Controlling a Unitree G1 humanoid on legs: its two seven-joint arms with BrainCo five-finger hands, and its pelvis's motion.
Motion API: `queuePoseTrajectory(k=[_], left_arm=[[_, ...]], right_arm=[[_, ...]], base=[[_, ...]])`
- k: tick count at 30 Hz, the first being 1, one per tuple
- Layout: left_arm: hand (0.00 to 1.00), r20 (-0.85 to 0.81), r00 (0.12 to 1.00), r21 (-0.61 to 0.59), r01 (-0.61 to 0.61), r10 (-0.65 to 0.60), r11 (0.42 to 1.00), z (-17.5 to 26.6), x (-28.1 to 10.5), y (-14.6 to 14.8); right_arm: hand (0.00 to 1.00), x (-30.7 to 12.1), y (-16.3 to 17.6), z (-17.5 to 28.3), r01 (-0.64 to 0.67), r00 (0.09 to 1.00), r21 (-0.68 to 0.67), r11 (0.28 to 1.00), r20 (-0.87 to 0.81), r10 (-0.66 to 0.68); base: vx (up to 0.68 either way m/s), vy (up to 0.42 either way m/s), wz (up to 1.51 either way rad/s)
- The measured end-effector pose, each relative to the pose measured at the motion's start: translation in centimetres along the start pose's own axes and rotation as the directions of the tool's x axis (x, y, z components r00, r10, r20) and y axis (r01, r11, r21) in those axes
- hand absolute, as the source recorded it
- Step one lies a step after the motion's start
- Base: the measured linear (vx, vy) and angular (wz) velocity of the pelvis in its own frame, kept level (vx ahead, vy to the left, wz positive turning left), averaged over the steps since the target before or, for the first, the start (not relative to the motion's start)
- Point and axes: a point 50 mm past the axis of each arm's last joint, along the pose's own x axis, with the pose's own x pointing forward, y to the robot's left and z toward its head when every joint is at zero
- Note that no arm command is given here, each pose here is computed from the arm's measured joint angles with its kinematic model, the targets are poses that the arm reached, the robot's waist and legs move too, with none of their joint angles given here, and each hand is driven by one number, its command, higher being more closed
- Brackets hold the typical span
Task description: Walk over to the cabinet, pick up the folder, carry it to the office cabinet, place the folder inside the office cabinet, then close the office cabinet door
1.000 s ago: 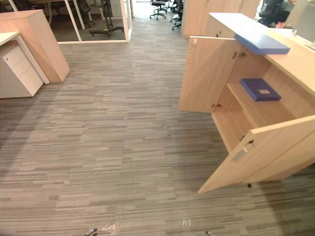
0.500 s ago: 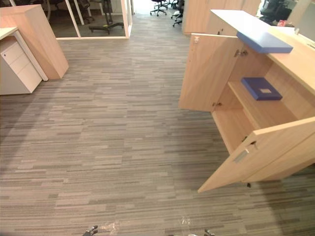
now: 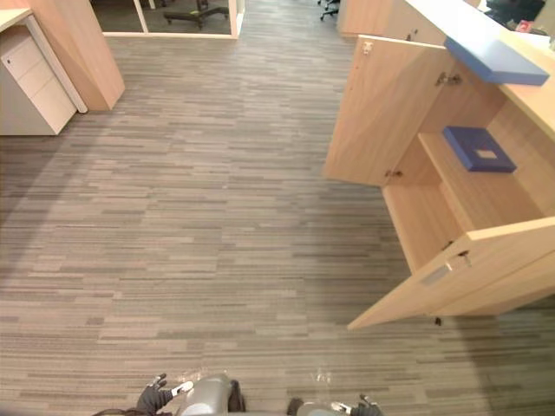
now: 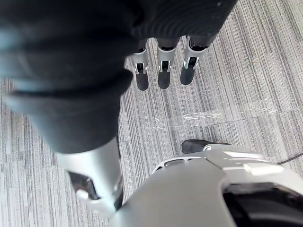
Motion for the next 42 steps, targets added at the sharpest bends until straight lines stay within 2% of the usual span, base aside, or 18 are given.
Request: queuePoseTrajectory(k=[7,13,16,19,27,31,33,35,37,42], left_arm=[[0.0,-0.008,0.999,-0.041,-0.053,0.053,0.998,-0.2,-0.1,0.0],[0.0,-0.086,0.991,-0.097,-0.107,0.099,0.989,-2.0,-0.5,1.0],[0.0,-0.094,0.993,-0.078,-0.083,0.076,0.993,-2.6,-0.8,0.5],[0.0,-0.031,0.999,-0.028,-0.041,0.041,0.999,-0.6,0.0,0.1],[0.0,0.041,0.999,0.014,0.033,-0.033,0.999,2.1,0.7,-2.3],[0.0,0.005,0.999,0.042,0.048,-0.048,0.998,0.9,0.3,-2.7],[0.0,-0.001,0.999,0.014,0.038,-0.038,0.999,0.9,0.4,-2.6],[0.0,-0.036,0.999,-0.124,-0.012,0.008,0.992,0.1,0.1,-2.3],[0.0,-0.037,0.999,-0.204,-0.042,0.035,0.978,0.1,0.1,-1.8],[0.0,0.02,0.998,-0.243,-0.049,0.056,0.969,1.5,0.2,-1.6]], right_arm=[[0.0,0.1,-0.4,0.5,0.02,1.0,-0.046,0.999,0.015,-0.019],[0.0,0.0,0.2,-0.4,0.01,1.0,0.0,1.0,-0.017,-0.01],[0.0,-0.2,-0.9,-1.3,0.042,0.998,0.049,0.998,-0.039,-0.04],[0.0,-0.4,-1.1,-1.6,0.057,0.998,0.124,0.991,-0.035,-0.053],[0.0,0.1,0.1,1.9,0.022,0.997,0.085,0.996,0.073,-0.028],[0.0,0.0,0.0,1.1,0.031,0.998,0.089,0.996,0.053,-0.035],[0.0,0.0,0.0,0.5,0.035,0.999,0.107,0.994,0.03,-0.038],[0.0,-0.3,-0.8,-1.2,0.075,0.997,0.172,0.982,-0.02,-0.072],[0.0,-0.6,-1.2,-2.6,0.091,0.994,0.174,0.98,-0.069,-0.08],[0.0,-0.7,-1.4,-3.0,0.1,0.992,0.183,0.978,-0.099,-0.083]], base=[[0.28,0.323,-0.13],[0.41,0.271,-0.39],[0.31,0.251,-0.42],[0.24,0.14,0.36],[0.19,-0.105,0.01],[0.35,-0.313,-0.35],[0.5,-0.372,-0.3],[0.55,-0.431,-0.39],[0.52,-0.27,-0.83],[0.49,-0.107,-1.0]])
